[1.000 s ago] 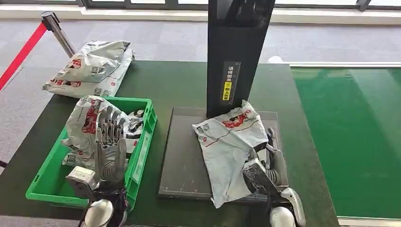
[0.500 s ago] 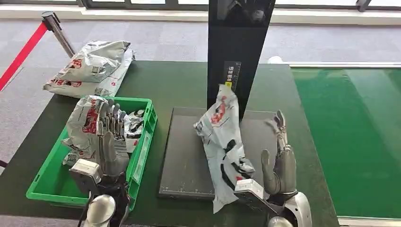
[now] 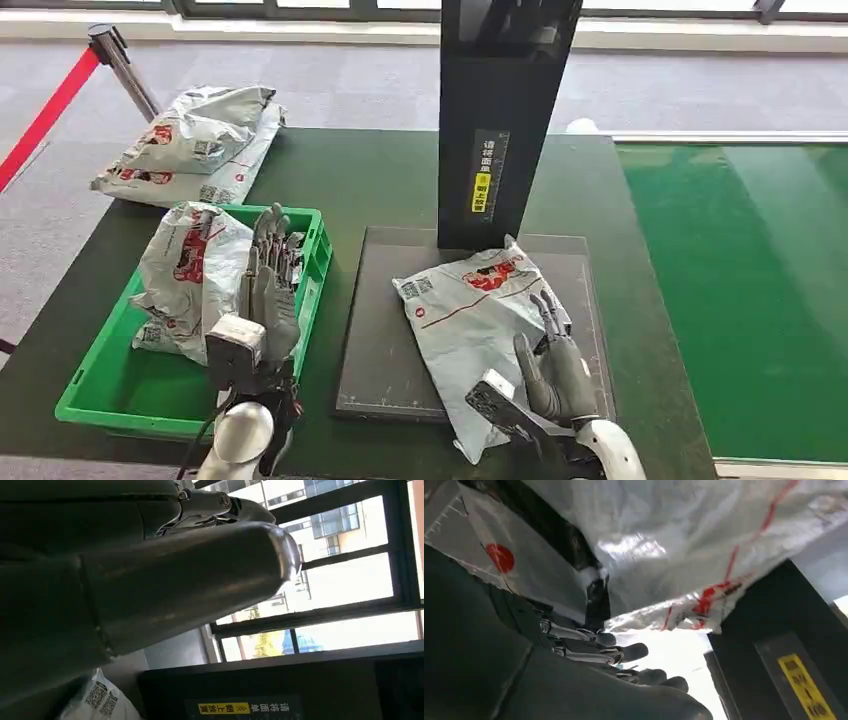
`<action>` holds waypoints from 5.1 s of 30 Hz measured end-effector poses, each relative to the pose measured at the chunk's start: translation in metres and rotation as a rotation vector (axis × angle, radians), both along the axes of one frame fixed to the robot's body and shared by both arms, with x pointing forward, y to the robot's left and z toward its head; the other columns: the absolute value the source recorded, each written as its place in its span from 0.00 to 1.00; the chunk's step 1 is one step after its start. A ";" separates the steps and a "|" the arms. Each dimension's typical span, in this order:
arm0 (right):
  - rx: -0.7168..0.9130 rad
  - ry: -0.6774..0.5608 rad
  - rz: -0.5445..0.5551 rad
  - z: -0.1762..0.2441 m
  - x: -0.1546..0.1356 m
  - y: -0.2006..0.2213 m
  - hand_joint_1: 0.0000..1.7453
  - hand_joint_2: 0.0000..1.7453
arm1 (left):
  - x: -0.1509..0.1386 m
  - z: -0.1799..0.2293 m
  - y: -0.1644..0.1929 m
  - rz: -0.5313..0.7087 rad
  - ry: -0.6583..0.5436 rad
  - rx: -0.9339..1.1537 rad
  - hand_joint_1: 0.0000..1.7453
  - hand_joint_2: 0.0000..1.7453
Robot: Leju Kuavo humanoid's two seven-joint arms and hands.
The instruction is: Moved the parcel from conveyor to table for the left to box.
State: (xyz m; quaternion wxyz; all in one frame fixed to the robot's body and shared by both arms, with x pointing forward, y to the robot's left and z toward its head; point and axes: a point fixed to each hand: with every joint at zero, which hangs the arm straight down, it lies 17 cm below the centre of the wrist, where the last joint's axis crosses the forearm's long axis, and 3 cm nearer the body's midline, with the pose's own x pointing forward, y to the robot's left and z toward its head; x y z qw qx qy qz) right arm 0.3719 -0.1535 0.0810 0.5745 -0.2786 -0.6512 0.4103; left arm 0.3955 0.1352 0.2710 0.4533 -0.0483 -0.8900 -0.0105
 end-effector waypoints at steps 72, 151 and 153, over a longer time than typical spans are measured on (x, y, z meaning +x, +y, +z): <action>0.425 -1.266 -0.050 0.326 -0.067 -0.070 0.00 0.00 | -0.048 -0.262 -0.255 -0.781 0.109 1.460 1.00 1.00; 0.361 -1.242 -0.098 0.305 -0.103 -0.077 0.00 0.00 | 0.122 -0.028 0.137 0.885 0.049 1.148 1.00 1.00; 0.370 -1.239 -0.102 0.307 -0.097 -0.078 0.00 0.00 | 0.146 -0.074 0.149 0.805 0.184 1.156 1.00 1.00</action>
